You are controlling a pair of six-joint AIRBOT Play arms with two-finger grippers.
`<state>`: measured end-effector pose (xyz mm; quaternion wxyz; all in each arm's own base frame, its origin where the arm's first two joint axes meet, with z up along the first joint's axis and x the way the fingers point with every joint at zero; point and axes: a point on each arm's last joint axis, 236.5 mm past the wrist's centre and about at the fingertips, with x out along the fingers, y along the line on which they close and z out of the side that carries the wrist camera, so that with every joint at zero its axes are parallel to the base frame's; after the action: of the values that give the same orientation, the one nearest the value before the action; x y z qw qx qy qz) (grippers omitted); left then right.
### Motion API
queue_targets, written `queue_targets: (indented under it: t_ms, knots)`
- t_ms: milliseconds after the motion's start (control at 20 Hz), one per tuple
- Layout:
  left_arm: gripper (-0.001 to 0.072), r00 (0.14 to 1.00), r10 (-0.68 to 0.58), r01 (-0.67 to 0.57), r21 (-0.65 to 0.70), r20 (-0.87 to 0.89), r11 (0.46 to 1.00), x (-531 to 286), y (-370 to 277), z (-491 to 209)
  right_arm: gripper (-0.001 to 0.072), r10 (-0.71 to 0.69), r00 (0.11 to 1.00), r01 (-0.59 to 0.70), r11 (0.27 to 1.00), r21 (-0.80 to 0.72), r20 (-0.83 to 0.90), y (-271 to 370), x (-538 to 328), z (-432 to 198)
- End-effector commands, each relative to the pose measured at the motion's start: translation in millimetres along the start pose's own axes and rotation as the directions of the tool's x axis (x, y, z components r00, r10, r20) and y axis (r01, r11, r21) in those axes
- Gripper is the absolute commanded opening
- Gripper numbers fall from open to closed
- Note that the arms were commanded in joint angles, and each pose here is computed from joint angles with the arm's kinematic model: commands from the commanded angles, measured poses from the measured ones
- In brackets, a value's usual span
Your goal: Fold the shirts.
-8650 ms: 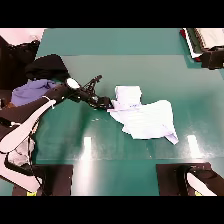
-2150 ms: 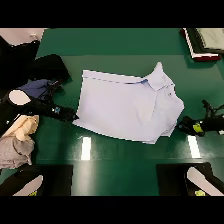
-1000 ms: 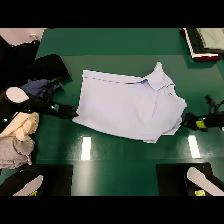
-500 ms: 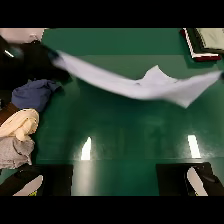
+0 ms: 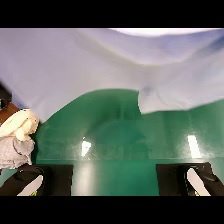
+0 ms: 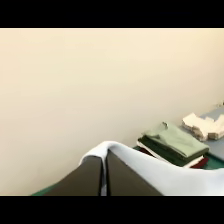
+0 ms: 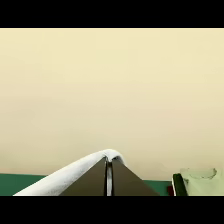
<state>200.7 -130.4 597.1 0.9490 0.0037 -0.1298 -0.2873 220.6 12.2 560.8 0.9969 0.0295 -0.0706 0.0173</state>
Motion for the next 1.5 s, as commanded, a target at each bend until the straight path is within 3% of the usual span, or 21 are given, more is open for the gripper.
queue_targets:
  t_ms: [0,100,250,350,500,700,800,1200,1350,1450]
  knots:
    - [0.0022,0.994,0.091,-0.095,0.066,0.053,0.993,-25,9,20,0.0009,-0.092,0.995,0.093,0.995,-0.023,0.035,-18,-5,22]
    - [0.0022,0.977,0.191,-0.189,0.03,-0.1,0.982,-9,44,-30,0.0008,-0.096,0.994,0.096,0.995,0.008,-0.046,-30,20,-3]
    - [0.0022,0.858,0.265,-0.303,-0.017,-0.439,0.953,23,94,-168,0.0008,-0.089,0.937,0.13,0.986,0.1,-0.337,-58,71,-98]
    - [0.0023,0.727,0.197,-0.312,-0.061,-0.657,0.948,35,103,-275,0.0008,-0.055,0.808,0.169,0.976,0.14,-0.587,-75,94,-185]
    - [0.0022,0.552,0.086,-0.342,-0.131,-0.829,0.931,45,107,-402,0.0008,0.017,0.573,0.228,0.957,0.179,-0.82,-93,111,-292]
    - [0.0023,0.48,0.056,-0.385,-0.152,-0.876,0.91,71,125,-494,0.0008,0.084,0.379,0.301,0.93,0.209,-0.922,-112,131,-396]
    - [0.0023,0.502,0.072,-0.406,-0.161,-0.862,0.9,92,138,-523,0.0008,0.085,0.379,0.304,0.929,0.211,-0.921,-116,153,-434]
    - [0.0023,0.674,0.243,-0.48,-0.163,-0.698,0.862,156,199,-552,0.0008,0.03,0.587,0.258,0.94,0.222,-0.809,-105,247,-502]
    - [0.0022,0.674,0.275,-0.506,-0.156,-0.686,0.848,154,216,-558,0.0008,-0.035,0.609,0.208,0.971,0.117,-0.792,-102,261,-509]
    - [0.0022,0.618,0.25,-0.523,-0.152,-0.745,0.839,138,219,-577,0.0008,-0.071,0.571,0.171,0.985,0.035,-0.818,-100,255,-519]
